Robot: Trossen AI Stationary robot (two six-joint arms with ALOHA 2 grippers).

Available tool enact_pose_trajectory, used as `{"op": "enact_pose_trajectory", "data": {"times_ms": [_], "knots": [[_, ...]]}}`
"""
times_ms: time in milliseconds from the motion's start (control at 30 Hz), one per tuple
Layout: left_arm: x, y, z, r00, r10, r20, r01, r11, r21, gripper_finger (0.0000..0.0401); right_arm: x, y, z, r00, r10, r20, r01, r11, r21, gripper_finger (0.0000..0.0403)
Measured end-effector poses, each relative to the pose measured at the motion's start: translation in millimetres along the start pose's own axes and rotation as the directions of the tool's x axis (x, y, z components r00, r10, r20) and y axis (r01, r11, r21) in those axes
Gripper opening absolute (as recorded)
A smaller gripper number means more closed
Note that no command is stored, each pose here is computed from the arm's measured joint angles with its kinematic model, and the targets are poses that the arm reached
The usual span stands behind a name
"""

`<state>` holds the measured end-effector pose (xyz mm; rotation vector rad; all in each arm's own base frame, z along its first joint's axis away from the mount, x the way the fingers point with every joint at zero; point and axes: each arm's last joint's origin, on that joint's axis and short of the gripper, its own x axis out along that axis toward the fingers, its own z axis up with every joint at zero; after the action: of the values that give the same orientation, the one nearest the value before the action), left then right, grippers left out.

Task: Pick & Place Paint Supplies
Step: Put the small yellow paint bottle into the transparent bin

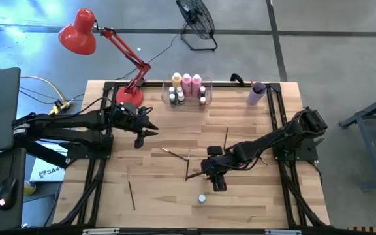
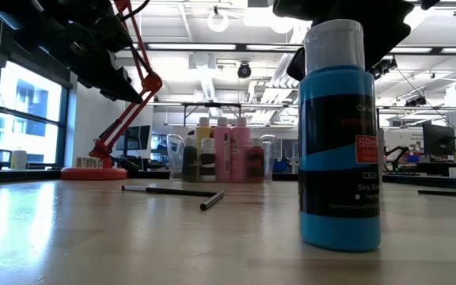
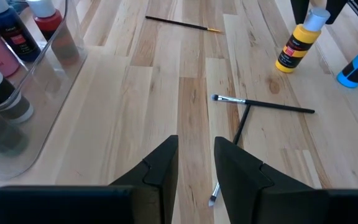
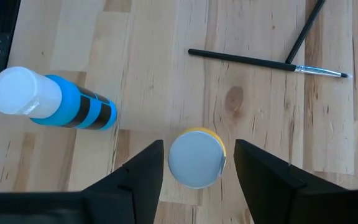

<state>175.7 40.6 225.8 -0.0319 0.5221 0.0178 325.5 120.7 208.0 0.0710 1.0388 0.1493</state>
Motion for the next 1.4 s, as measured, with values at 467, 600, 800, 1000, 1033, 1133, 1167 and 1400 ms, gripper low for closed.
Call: {"op": "enact_pose_trajectory", "data": {"times_ms": [467, 600, 800, 1000, 1033, 1133, 1167, 1400], "knots": [[0, 0, 0, 1.000, 0.000, 0.000, 0.000, 1.000, 0.000, 0.0102, 0, 0, 0, 1.000, 0.000, 0.000, 0.000, 1.000, 0.000, 0.0138], [0, 0, 0, 1.000, 0.000, 0.000, 0.000, 1.000, 0.001, 0.0102, 0, 0, 0, 1.000, 0.000, 0.000, 0.000, 1.000, 0.000, 0.0127], [0, 0, 0, 1.000, 0.000, 0.000, 0.000, 1.000, 0.001, 0.0102, 0, 0, 0, 1.000, 0.000, 0.001, 0.000, 1.000, 0.000, 0.0122], [0, 0, 0, 1.000, 0.000, 0.000, 0.000, 1.000, 0.002, 0.0102, 0, 0, 0, 1.000, 0.003, 0.000, -0.003, 1.000, 0.001, 0.0121], [0, 0, 0, 1.000, 0.000, 0.000, 0.000, 1.000, 0.002, 0.0102, 0, 0, 0, 1.000, 0.003, 0.000, -0.003, 1.000, 0.001, 0.0121], [0, 0, 0, 1.000, 0.000, -0.001, 0.000, 1.000, 0.002, 0.0102, -2, 0, 1, 1.000, 0.005, 0.006, -0.005, 1.000, 0.006, 0.0121], [0, 0, 0, 1.000, 0.000, 0.000, 0.000, 1.000, 0.002, 0.0102, -3, 0, 1, 1.000, 0.007, 0.014, -0.007, 1.000, 0.019, 0.0121], [0, 0, 0, 1.000, 0.000, -0.001, 0.000, 1.000, 0.004, 0.0102, -22, -9, 9, 0.996, -0.029, 0.085, 0.023, 0.997, 0.068, 0.0121]]}}
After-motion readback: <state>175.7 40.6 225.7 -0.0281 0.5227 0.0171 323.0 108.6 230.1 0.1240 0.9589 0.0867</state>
